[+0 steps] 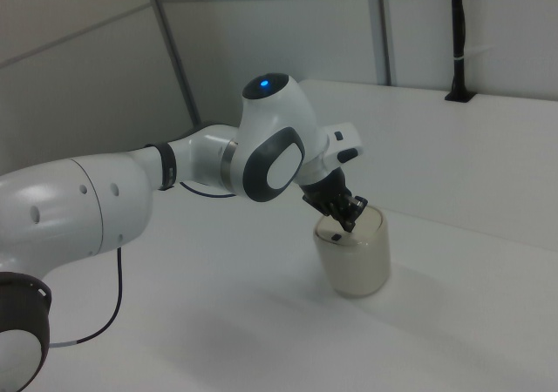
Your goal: Open the trash can
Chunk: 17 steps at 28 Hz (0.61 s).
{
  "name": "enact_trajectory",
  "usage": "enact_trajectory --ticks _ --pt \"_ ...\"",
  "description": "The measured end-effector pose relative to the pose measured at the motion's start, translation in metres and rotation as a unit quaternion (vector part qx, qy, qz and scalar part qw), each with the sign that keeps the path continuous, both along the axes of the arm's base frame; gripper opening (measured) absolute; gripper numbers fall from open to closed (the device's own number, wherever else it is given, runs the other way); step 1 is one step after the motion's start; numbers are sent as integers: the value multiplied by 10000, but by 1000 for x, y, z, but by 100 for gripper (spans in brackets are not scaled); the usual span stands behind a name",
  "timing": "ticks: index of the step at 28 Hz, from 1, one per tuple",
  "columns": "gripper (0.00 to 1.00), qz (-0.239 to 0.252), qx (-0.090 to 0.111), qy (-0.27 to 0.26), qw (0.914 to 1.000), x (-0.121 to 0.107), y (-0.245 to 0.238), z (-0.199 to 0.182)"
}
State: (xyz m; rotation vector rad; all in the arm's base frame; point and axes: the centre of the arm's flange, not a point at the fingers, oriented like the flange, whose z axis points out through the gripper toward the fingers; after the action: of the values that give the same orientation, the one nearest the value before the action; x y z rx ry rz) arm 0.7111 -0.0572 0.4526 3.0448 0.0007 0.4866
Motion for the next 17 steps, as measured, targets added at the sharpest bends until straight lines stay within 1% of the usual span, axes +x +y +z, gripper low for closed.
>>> enact_trajectory --ticks 17 --pt "1 151 10 8 9999 2 21 -1"
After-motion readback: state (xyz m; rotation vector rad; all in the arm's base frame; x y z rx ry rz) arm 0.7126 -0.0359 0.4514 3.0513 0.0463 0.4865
